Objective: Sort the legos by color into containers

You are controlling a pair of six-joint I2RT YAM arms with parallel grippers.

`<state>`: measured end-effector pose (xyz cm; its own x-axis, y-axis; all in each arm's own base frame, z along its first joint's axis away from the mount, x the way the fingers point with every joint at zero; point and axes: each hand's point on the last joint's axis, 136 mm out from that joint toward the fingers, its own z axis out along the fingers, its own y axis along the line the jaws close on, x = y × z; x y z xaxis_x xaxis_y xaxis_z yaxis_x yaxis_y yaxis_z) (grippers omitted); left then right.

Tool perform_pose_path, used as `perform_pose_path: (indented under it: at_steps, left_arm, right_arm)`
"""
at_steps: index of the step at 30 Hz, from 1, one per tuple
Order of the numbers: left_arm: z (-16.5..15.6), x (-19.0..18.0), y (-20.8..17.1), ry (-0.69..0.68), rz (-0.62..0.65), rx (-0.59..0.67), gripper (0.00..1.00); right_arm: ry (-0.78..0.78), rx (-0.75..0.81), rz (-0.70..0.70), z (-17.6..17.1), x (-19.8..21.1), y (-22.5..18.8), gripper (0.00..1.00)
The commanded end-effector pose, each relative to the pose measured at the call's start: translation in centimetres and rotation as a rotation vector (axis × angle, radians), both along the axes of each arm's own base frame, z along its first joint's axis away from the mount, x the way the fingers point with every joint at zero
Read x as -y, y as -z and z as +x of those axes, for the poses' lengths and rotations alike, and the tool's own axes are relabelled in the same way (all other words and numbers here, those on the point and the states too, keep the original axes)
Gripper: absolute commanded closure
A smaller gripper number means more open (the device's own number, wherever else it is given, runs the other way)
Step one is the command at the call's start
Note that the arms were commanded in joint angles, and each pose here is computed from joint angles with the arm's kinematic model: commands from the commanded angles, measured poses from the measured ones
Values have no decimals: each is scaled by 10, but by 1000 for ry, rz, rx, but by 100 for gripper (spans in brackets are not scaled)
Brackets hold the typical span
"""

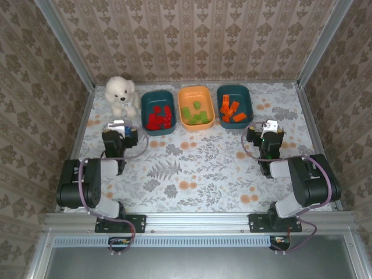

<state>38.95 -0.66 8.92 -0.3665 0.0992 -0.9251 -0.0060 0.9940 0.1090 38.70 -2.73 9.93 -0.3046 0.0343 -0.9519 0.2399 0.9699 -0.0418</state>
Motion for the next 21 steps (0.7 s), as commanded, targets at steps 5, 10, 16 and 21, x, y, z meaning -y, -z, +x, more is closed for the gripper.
perform_pose_path:
  at_steps: [5,10,16,21]
  left_arm:
    - [9,-14,-4,-10,-39,18,0]
    - [9,-13,-6,-13,-34,23,0]
    - [8,-13,-5,-24,-16,21,0]
    - [9,-11,-6,-18,-7,20,0]
  right_arm:
    - [-2,2,16,5,-1,-2,0]
    - [-1,1,15,6,-1,-2,0]
    - [-3,-7,13,7,-1,-1,0]
    - [-5,1,14,6,-1,-2,0]
